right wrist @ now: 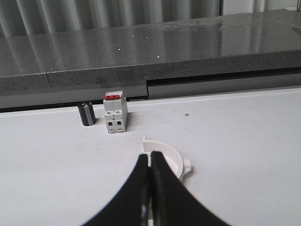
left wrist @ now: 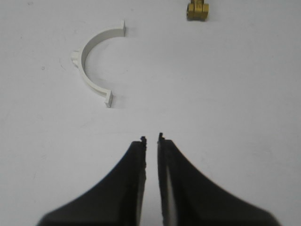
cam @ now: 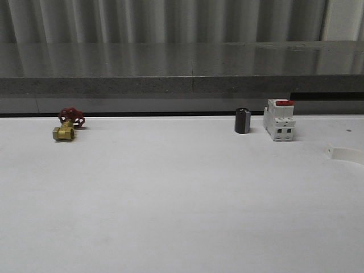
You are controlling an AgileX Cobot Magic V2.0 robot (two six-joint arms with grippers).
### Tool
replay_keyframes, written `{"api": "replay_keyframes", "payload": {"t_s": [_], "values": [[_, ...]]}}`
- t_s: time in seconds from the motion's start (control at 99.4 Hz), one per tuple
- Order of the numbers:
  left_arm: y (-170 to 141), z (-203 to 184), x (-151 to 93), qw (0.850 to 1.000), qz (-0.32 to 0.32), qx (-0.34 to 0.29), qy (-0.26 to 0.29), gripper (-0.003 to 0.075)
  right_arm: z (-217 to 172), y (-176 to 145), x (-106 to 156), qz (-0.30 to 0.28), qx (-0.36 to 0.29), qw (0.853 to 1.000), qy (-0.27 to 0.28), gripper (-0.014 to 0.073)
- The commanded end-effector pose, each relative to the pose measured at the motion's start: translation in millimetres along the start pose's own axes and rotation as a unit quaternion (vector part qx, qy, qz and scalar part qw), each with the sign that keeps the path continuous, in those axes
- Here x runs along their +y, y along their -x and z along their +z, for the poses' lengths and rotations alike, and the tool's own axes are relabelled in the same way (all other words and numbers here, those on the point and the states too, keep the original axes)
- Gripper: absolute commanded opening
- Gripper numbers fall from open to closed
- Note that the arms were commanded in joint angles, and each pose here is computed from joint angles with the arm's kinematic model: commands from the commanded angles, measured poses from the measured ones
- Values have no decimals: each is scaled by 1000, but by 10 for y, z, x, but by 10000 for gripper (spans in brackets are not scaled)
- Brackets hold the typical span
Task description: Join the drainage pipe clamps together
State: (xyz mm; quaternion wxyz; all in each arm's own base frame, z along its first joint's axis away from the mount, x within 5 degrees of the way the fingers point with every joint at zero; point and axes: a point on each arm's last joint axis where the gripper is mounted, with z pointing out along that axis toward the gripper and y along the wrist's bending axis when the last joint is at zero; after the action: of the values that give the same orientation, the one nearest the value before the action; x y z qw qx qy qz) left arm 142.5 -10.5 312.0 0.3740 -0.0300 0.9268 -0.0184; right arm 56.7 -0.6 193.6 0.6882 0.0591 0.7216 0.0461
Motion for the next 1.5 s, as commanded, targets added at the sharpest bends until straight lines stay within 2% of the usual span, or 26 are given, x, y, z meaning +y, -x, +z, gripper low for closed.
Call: {"api": "replay_keyframes", "payload": {"t_s": [0.0, 0.04, 0.091, 0.161, 0.372, 0.594, 0.805, 0.946, 1.097, 1.489], "values": [[131, -36, -19, 1000, 2, -31, -7, 321, -30, 135, 15, -6, -58, 998, 5, -118], [133, -26, -20, 1000, 3, -29, -6, 431, -30, 135, 15, -6, -58, 998, 5, -118], [136, -16, -22, 1000, 3, -27, -6, 530, -30, 135, 15, -6, -58, 998, 5, -118], [135, -17, -35, 1000, -4, -27, -14, 594, -30, 135, 15, -6, -58, 998, 5, -118], [207, 35, -27, 999, -11, -32, -11, 586, -30, 135, 15, -6, -58, 998, 5, -118], [572, 401, 125, 999, -3, 28, 28, 586, -30, 135, 15, -6, -58, 998, 5, -118], [956, 927, 425, 997, -8, 80, 5, 586, -30, 135, 15, -6, -58, 998, 5, -118], [1111, 1276, 697, 994, -2, 104, 15, 586, -30, 135, 15, -6, -58, 998, 5, -118], [1187, 1625, 902, 992, 2, 126, 21, 586, -30, 135, 15, -6, -58, 998, 5, -118], [1148, 2328, 1049, 987, 23, 159, 18, 586, -30, 135, 15, -6, -58, 998, 5, -118]]}}
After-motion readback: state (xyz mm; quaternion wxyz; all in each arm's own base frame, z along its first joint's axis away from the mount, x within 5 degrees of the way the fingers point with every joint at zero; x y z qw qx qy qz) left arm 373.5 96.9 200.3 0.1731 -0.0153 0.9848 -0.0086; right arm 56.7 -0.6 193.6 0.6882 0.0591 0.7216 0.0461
